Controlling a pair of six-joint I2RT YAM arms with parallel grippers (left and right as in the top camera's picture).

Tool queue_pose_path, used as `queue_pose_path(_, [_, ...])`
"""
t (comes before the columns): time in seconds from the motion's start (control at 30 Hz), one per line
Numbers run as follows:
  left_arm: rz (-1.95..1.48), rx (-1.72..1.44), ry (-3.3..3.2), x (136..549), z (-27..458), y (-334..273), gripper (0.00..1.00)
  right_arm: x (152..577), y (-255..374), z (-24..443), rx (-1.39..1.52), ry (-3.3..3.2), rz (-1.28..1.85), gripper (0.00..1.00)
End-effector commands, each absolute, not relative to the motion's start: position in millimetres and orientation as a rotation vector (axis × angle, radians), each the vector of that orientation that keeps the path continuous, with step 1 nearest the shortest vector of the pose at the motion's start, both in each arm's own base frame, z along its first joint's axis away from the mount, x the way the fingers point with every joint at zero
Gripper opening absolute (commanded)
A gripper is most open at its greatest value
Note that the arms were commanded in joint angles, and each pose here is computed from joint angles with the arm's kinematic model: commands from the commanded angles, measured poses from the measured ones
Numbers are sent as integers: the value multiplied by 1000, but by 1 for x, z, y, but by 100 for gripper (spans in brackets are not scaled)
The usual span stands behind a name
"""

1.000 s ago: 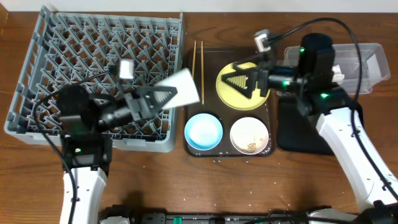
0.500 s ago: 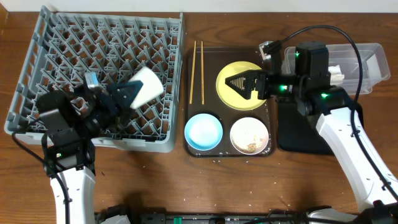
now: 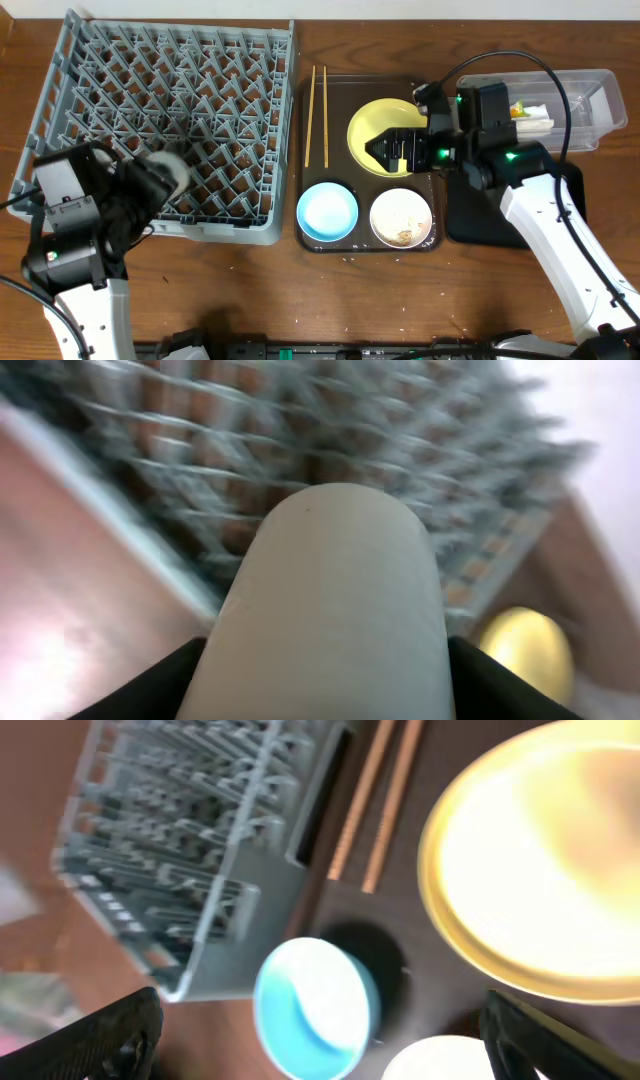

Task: Sort waste into correct bins and load items into the dishwasher
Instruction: 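Lower the cup into the grey dish rack with the left gripper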

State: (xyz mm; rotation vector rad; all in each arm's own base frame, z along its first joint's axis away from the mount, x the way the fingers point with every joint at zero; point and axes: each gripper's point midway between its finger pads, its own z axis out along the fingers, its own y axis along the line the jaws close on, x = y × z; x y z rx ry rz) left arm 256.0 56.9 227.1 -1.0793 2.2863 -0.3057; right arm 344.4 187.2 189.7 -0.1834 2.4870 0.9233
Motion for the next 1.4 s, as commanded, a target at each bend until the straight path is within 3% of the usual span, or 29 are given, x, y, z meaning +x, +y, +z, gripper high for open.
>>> queue_pose_path(0.0, [11, -1078, 2316, 247, 218, 94, 23, 354, 174, 187, -182, 2480, 787, 99])
queue_pose_path(0.37, [70, -1134, 2437, 286, 166, 112, 25, 347, 172, 181, -172, 2523, 785, 99])
queue_pose_path(0.5, [76, -1156, 2496, 295, 143, 115, 31, 345, 172, 180, -169, 2533, 784, 99])
queue_pose_path(0.63, [37, -1176, 2567, 299, 121, 109, 48, 345, 172, 180, -169, 2533, 785, 99])
queue_pose_path(0.7, [-3, -1183, 2600, 300, 113, 104, 51, 345, 172, 180, -169, 2533, 786, 99])
queue_pose_path(0.8, [-25, -1182, 2607, 301, 111, 102, 66, 344, 173, 180, -172, 2532, 793, 99])
queue_pose_path(0.97, [-35, -1161, 2559, 303, 129, 102, 75, 343, 172, 179, -171, 2539, 792, 99])
queue_pose_path(1.07, [-39, -1147, 2527, 303, 140, 102, 74, 343, 172, 179, -171, 2539, 792, 99])
queue_pose_path(1.23, [-111, -1144, 2549, 297, 143, 91, 57, 343, 172, 179, -171, 2539, 792, 99])
queue_pose_path(1.37, [-116, -1157, 2565, 294, 141, 89, 53, 343, 172, 179, -170, 2539, 792, 99])
